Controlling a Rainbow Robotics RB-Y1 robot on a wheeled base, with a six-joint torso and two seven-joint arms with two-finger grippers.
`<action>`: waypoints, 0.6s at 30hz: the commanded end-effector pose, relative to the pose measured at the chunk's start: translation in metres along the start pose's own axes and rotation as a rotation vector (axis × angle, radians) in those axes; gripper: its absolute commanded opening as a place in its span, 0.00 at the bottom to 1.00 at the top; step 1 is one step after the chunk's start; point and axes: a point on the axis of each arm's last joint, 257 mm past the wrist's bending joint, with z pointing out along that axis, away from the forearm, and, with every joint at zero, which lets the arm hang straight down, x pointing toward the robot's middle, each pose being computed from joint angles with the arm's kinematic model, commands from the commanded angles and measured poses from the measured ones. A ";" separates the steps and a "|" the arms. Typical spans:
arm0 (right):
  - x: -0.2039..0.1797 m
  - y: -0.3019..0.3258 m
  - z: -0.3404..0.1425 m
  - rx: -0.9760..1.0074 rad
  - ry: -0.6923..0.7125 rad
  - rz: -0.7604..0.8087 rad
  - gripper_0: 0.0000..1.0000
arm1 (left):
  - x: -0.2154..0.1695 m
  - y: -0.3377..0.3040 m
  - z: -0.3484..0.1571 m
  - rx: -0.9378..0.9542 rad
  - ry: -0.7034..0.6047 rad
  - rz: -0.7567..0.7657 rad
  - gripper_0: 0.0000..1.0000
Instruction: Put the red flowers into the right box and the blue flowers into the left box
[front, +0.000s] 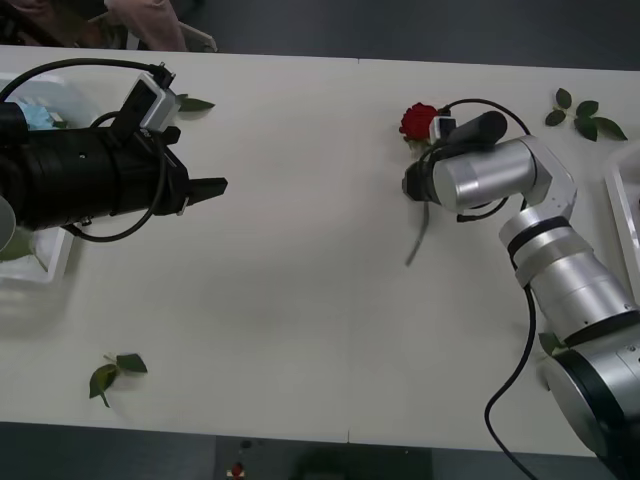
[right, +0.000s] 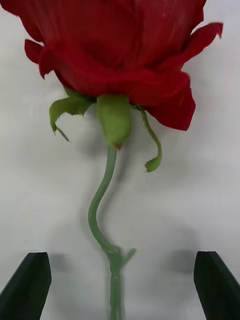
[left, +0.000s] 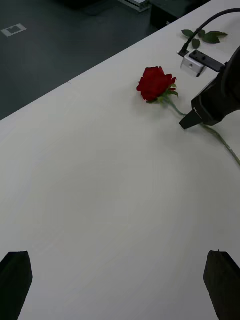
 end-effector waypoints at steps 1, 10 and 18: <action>-0.019 0.012 -0.003 -0.018 -0.042 0.028 0.83 | -0.012 -0.003 -0.001 0.005 -0.025 0.030 1.00; -0.014 0.011 -0.001 -0.015 -0.032 0.020 0.00 | -0.012 -0.003 -0.001 0.005 -0.025 0.030 1.00; -0.015 0.011 -0.001 -0.013 -0.033 0.009 0.00 | -0.012 -0.003 -0.001 0.005 -0.025 0.030 1.00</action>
